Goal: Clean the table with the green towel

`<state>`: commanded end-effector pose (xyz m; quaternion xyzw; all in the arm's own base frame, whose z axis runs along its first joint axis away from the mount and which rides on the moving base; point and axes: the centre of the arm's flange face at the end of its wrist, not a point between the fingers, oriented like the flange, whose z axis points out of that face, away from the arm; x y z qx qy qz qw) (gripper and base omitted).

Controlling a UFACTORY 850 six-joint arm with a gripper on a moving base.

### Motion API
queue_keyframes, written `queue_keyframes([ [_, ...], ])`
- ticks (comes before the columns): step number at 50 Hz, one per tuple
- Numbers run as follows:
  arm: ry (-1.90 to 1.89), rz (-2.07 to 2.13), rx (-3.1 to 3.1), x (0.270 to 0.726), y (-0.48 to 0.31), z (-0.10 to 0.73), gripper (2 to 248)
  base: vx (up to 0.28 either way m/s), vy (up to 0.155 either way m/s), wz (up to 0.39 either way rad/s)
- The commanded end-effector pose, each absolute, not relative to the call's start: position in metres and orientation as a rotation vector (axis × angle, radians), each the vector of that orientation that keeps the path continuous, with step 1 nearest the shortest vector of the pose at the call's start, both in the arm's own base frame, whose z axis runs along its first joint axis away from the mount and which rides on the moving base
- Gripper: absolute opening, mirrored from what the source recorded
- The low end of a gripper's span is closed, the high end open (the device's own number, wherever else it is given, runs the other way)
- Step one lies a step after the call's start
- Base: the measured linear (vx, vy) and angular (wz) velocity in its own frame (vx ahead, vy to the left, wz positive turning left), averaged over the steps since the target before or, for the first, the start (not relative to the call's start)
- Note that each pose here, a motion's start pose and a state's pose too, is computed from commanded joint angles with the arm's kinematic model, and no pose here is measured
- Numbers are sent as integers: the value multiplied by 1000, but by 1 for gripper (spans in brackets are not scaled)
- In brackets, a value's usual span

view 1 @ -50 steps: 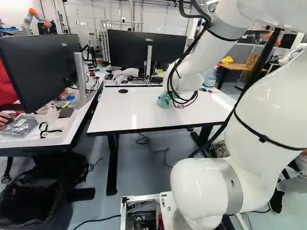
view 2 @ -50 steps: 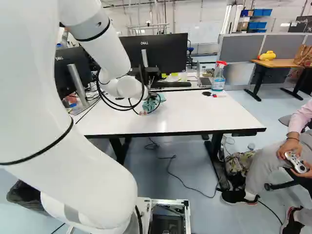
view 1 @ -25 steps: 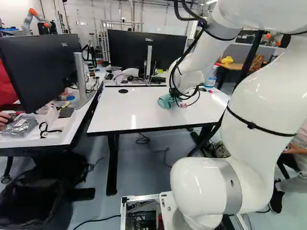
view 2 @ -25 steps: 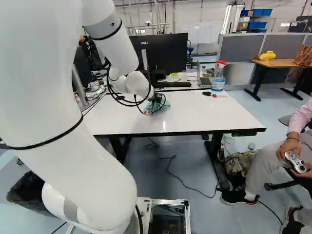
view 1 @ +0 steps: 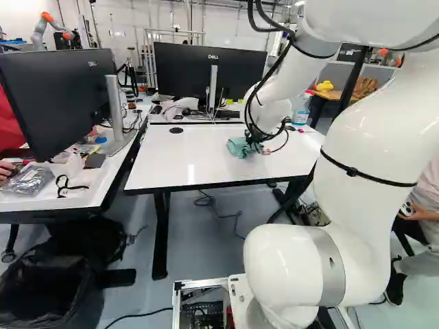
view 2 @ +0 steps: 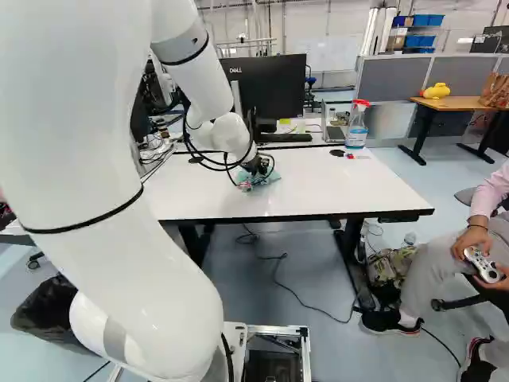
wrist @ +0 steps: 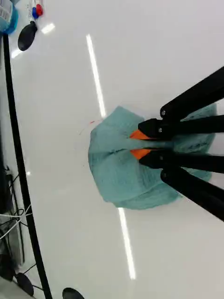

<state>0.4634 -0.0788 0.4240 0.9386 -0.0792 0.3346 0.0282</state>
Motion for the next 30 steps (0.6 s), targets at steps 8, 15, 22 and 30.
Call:
queue_keyframes([
  [8, -254, 978, 2916, 464, -81, 422, 42, 0, 0, 0],
  [15, -256, 939, 2931, 463, -81, 420, 42, 0, 0, 0],
  [22, -256, 929, 2935, 462, -81, 420, 42, 0, 0, 0],
  [30, -256, 929, 2935, 462, -81, 420, 42, 0, 0, 0],
])
